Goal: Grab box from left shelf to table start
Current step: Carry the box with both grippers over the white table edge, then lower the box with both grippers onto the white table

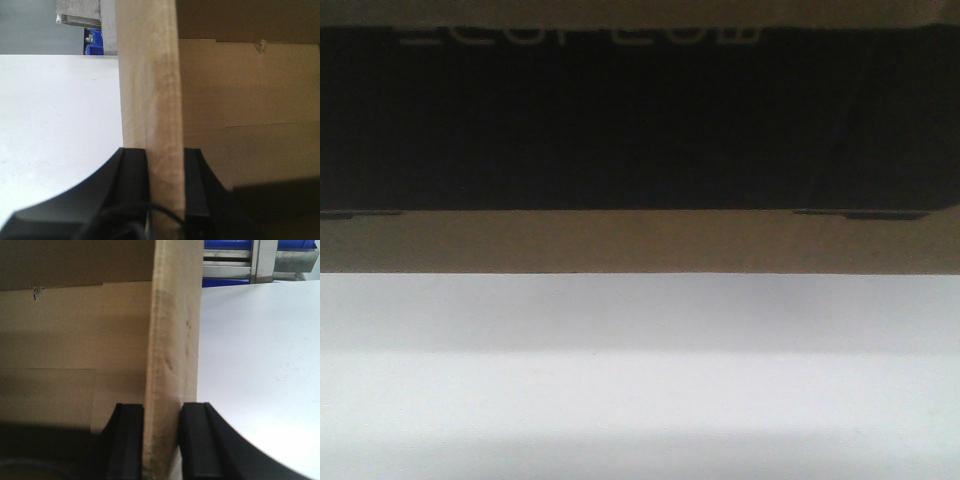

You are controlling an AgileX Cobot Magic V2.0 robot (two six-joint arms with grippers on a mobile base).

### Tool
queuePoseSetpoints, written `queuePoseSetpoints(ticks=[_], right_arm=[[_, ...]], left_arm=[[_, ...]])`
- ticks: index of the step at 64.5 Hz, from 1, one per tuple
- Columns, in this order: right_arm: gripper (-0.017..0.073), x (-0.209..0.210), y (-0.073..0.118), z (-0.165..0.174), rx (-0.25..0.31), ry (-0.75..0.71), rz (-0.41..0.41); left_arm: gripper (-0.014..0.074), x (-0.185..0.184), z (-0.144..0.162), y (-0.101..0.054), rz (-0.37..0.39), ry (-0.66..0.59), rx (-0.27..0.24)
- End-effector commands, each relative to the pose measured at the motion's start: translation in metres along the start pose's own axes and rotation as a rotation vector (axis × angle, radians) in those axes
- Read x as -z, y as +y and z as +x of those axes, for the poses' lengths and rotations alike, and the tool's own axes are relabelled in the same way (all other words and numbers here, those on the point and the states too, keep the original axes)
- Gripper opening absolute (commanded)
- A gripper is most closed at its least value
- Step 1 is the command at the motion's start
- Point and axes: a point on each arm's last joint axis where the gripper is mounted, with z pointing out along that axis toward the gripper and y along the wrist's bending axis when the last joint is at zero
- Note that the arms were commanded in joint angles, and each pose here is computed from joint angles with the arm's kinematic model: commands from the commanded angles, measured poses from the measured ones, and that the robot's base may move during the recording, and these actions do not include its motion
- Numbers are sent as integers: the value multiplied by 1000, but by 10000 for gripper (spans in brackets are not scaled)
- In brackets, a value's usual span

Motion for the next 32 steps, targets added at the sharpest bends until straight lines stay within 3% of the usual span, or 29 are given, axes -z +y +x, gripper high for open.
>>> queuePoseSetpoints(ticks=[1, 8, 16, 24, 32], right_arm=[[57, -7, -6, -25, 59, -147, 98], [57, -33, -8, -31, 34, -73, 113], [57, -69, -11, -39, 30, 6, 129], [57, -104, -13, -56, 46, 14, 146], [57, -135, -14, -69, 52, 44, 158]], left_arm=[[-104, -3, -31, -9, 111, -204, 99], [-104, -35, -39, -5, 147, -136, 171], [-104, -76, -42, 3, 130, -41, 207], [-104, -114, -44, 14, 97, -2, 189], [-104, -143, -47, 21, 78, 33, 208]])
